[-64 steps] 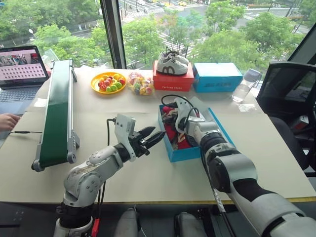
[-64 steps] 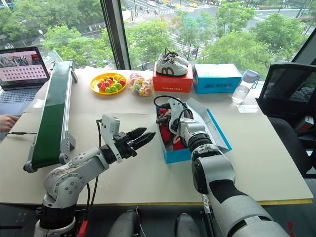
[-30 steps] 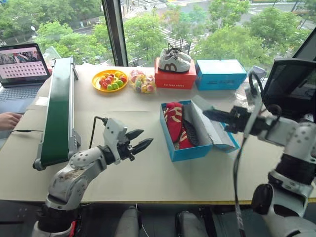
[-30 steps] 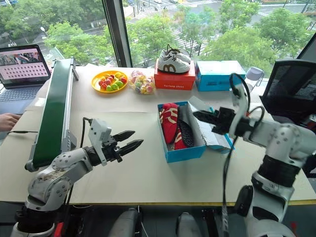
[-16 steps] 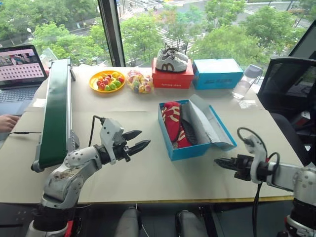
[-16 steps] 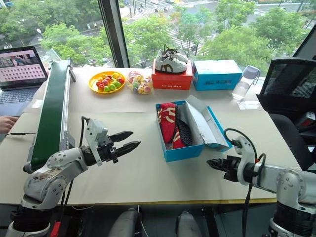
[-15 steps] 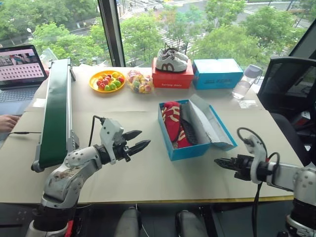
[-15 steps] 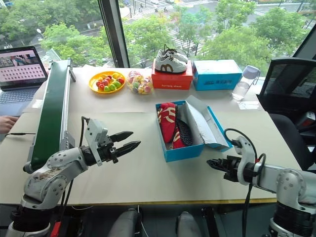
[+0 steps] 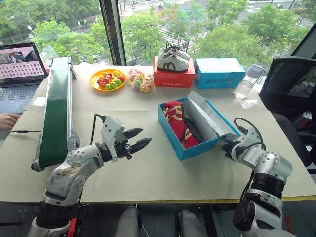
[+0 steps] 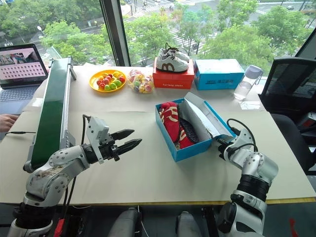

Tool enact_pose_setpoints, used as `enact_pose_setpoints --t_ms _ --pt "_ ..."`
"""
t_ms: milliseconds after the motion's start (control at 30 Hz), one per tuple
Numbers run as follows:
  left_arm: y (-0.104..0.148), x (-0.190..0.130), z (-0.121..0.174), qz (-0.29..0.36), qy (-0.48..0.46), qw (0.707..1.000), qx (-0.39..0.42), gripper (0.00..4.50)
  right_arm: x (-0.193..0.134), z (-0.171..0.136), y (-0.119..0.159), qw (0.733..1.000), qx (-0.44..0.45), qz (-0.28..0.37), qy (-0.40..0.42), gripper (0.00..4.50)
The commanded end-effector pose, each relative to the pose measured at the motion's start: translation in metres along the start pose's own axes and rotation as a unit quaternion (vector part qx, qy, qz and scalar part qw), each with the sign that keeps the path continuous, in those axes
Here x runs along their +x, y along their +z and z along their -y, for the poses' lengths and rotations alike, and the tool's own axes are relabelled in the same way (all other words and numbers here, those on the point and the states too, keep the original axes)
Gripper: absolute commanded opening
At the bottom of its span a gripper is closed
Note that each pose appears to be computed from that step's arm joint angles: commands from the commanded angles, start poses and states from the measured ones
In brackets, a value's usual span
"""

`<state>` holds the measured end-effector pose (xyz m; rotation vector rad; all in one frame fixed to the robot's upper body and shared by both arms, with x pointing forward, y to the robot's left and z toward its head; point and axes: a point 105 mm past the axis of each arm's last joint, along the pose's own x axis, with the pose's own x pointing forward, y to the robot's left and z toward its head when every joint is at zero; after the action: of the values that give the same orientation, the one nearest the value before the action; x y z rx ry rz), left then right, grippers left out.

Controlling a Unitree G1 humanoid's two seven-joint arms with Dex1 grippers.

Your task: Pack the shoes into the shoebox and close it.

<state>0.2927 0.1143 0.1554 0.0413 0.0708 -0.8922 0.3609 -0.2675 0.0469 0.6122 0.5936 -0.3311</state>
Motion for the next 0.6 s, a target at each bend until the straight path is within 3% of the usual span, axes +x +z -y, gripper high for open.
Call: enact_pose_setpoints --t_ms 33,167,267,367,467,600 --pt "0.011 -0.001 0.003 0.014 -0.004 1.0 0.013 2.68 0.01 0.022 -0.006 0.997 0.053 0.017 -0.054 0.02" --pt "0.01 0.001 0.003 0.012 -0.008 1.0 0.013 2.68 0.015 0.003 0.012 0.986 0.142 0.09 -0.001 0.02" --pt "0.01 0.002 0.003 0.01 -0.01 1.0 0.013 2.68 0.003 -0.021 0.049 0.957 0.2 0.19 0.09 0.02" --pt "0.01 0.002 0.003 0.01 -0.01 1.0 0.013 2.68 -0.029 -0.05 0.085 0.909 0.233 0.276 0.21 0.02" --pt "0.01 0.002 0.002 0.008 -0.009 1.0 0.014 2.68 -0.056 -0.077 0.097 0.876 0.224 0.292 0.312 0.02" --pt "0.009 0.002 0.002 0.007 -0.008 1.0 0.014 2.68 -0.109 -0.119 0.098 0.807 0.185 0.27 0.491 0.02"
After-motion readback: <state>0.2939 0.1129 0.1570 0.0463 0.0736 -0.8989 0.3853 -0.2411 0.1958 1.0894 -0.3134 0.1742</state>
